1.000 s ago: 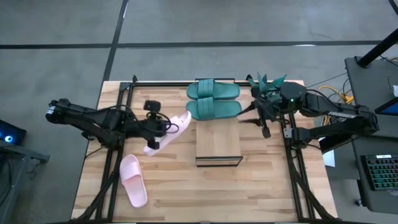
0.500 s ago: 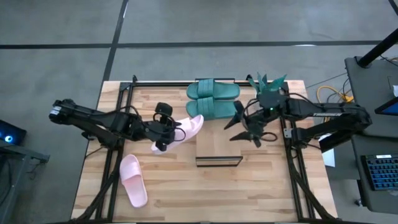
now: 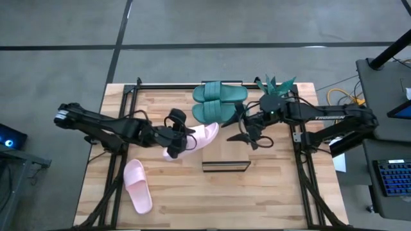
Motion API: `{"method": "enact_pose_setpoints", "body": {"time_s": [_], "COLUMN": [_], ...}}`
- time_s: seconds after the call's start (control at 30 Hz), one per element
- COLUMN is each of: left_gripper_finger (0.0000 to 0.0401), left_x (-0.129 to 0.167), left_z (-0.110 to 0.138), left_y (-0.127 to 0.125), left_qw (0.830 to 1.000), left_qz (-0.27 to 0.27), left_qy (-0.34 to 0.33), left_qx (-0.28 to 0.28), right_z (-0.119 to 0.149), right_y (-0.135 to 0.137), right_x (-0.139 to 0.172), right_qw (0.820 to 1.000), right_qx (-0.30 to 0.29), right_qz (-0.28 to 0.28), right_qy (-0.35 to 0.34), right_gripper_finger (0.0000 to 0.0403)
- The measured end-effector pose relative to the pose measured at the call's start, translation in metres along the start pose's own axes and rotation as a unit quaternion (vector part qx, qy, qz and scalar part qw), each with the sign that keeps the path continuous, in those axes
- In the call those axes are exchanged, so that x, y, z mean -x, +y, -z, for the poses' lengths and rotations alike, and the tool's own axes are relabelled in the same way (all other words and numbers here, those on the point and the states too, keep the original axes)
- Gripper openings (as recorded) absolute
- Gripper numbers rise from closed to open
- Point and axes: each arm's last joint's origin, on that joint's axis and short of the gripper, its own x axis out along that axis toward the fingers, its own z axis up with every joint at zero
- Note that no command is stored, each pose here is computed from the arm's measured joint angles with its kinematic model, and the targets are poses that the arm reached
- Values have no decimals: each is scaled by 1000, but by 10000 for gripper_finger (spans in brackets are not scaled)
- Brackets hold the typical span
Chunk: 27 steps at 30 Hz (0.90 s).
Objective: Pick and place slides into the shelf
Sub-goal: Put the right pink slipper on the shelf
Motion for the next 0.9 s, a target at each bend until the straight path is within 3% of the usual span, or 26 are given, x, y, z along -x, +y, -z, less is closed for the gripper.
{"method": "enact_pose_setpoints", "body": {"time_s": [0.7, 0.9], "left_gripper_finger": [0, 0], "left_x": [-11, -14], "left_z": [-20, -21], "left_y": [5, 4], "left_qw": [996, 996], "left_qz": [-46, -48], "left_qy": [-53, -54], "left_qx": [-54, -58], "right_z": [6, 8], "right_y": [2, 4], "right_x": [-16, -22], "right_qw": [1000, 1000], "right_qx": [-12, -7], "right_qz": [-19, -22], "right_qy": [12, 15], "right_gripper_finger": [238, 201]}}
